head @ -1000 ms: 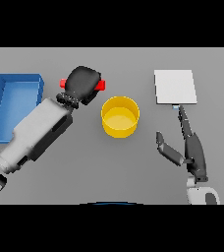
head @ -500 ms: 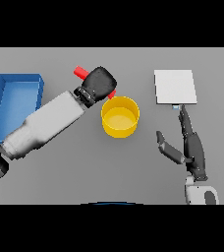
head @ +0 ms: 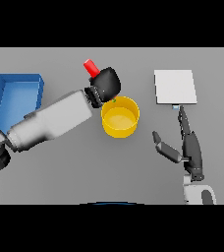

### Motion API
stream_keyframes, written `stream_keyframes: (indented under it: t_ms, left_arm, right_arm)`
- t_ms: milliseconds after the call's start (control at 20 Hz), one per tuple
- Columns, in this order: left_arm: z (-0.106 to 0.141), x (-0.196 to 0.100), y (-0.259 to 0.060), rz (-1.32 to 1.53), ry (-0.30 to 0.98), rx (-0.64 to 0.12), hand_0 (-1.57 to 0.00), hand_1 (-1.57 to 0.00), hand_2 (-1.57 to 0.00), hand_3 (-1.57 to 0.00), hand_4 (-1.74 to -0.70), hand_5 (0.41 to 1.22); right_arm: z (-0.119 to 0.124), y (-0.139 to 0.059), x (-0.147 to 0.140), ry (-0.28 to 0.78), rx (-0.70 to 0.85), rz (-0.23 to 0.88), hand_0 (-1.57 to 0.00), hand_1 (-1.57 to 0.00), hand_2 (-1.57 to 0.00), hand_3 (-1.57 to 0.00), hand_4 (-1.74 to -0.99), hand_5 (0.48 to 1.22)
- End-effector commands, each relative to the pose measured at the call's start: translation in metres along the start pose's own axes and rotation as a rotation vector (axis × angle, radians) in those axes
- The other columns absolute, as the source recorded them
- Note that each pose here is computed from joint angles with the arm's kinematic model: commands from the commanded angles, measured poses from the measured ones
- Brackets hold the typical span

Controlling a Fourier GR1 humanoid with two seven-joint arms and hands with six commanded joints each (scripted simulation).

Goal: Pick up the red beaker and tilt it to pour out 1 green nut into yellow bowl. Pick up the yellow bowl and place it on the metallic measuring scale.

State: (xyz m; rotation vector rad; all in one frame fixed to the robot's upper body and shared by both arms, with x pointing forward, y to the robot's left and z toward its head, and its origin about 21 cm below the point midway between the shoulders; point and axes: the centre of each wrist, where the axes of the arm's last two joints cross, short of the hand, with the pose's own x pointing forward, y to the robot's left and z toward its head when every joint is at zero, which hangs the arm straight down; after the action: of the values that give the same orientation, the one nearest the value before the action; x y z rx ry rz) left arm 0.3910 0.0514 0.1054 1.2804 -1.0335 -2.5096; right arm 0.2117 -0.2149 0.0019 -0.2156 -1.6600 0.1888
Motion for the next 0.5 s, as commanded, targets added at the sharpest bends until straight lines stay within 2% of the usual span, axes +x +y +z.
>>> stream_keyframes:
  t_ms: [0, 150, 200, 300, 450]
  left_arm:
    - [-0.001, -0.004, 0.006, -0.033, 0.003, -0.008, -1.57, -1.57, -1.57, -1.56, -1.74, 1.221]
    - [-0.006, -0.004, 0.014, -0.126, -0.009, -0.061, -1.57, -1.57, -1.57, -1.57, -1.74, 1.221]
    - [-0.008, 0.0, 0.015, -0.154, -0.016, -0.059, -1.57, -1.57, -1.57, -1.57, -1.73, 1.221]
    - [-0.009, 0.0, 0.015, -0.213, -0.034, -0.07, -1.57, -1.57, -1.57, -1.57, -1.73, 1.221]
    - [-0.01, -0.002, 0.023, -0.299, -0.059, -0.046, -1.57, -1.57, -1.57, -1.57, -1.73, 1.221]
  right_arm:
    - [-0.001, 0.0, 0.001, 0.0, -0.008, 0.006, 0.0, 0.0, 0.0, 0.0, -1.27, 0.588]
    - [-0.001, -0.001, 0.001, -0.003, -0.014, 0.036, 0.0, 0.0, 0.0, 0.0, -1.236, 0.582]
    - [0.002, 0.003, 0.002, -0.014, -0.011, 0.025, 0.0, 0.0, 0.0, 0.0, -1.225, 0.583]
    - [0.0, -0.002, 0.002, -0.007, -0.014, 0.034, 0.0, 0.0, 0.0, 0.0, -1.214, 0.589]
    - [0.003, -0.004, -0.002, -0.019, -0.005, 0.047, 0.0, 0.0, 0.0, 0.0, -1.21, 0.592]
